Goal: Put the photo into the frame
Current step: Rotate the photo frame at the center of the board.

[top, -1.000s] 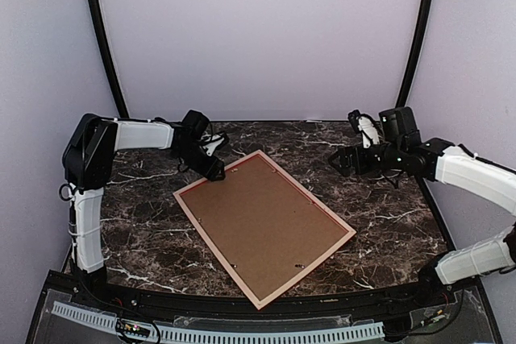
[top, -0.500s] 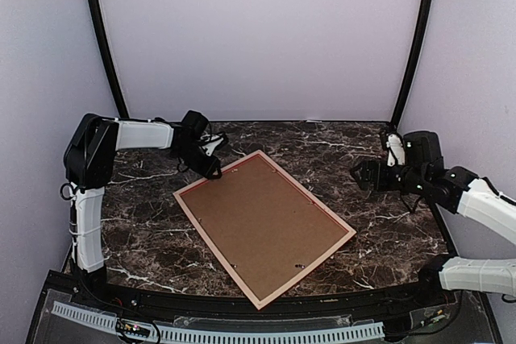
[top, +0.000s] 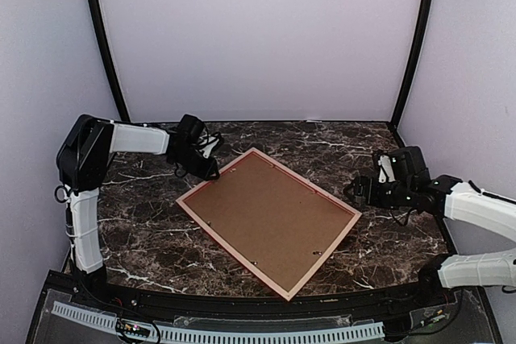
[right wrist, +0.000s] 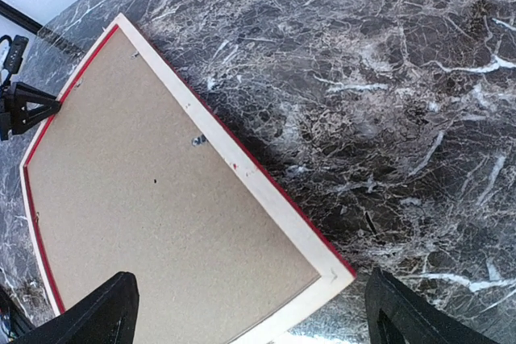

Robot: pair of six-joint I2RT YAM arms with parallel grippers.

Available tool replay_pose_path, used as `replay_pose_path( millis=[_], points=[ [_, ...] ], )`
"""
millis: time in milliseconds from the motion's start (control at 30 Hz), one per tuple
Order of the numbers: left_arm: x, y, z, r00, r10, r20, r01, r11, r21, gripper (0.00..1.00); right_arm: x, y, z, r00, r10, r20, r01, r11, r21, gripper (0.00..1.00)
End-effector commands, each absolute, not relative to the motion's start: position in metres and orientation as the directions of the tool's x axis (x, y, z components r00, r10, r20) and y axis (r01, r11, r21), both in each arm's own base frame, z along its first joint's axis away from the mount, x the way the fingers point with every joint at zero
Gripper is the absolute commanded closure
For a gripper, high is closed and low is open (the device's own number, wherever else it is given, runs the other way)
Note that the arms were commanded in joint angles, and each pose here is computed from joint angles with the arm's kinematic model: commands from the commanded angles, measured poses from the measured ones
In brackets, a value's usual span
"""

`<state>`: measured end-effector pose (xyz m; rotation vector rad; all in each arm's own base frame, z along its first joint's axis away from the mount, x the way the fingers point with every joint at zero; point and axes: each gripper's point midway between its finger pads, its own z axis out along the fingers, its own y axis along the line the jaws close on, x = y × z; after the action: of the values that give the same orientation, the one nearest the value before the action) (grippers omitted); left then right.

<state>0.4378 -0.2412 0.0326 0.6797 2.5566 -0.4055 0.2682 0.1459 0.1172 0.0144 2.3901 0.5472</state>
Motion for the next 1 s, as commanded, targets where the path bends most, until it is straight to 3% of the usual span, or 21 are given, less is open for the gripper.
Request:
replay_pose_path(
  millis=[0, 300, 567, 967],
  points=[
    [0.409, -0.203, 0.006, -0.885, 0.274, -0.377, 0.352, 0.923, -0.156, 0.85, 0.272, 0.146, 0.109, -0.772, 0.213, -0.599, -0.076, 0.904, 0.420, 0.01],
    [0.357, -0.186, 0.000, -0.927, 0.079, -0.366, 0.185, 0.947, -0.264, 0.76, 0.267, 0.159, 0.069, -0.828, 0.220, -0.517, -0.027, 0.903, 0.428, 0.04],
    [0.321, -0.183, 0.002, -0.930, -0.028, -0.366, 0.119, 0.920, -0.374, 0.70, 0.265, 0.173, 0.044, -0.865, 0.175, -0.471, -0.037, 0.913, 0.406, 0.18],
    [0.246, -0.198, 0.005, -0.947, 0.085, -0.310, 0.201, 0.909, -0.366, 0.57, 0.285, 0.196, 0.034, -0.877, 0.073, -0.475, -0.127, 0.918, 0.375, 0.37]
  ],
)
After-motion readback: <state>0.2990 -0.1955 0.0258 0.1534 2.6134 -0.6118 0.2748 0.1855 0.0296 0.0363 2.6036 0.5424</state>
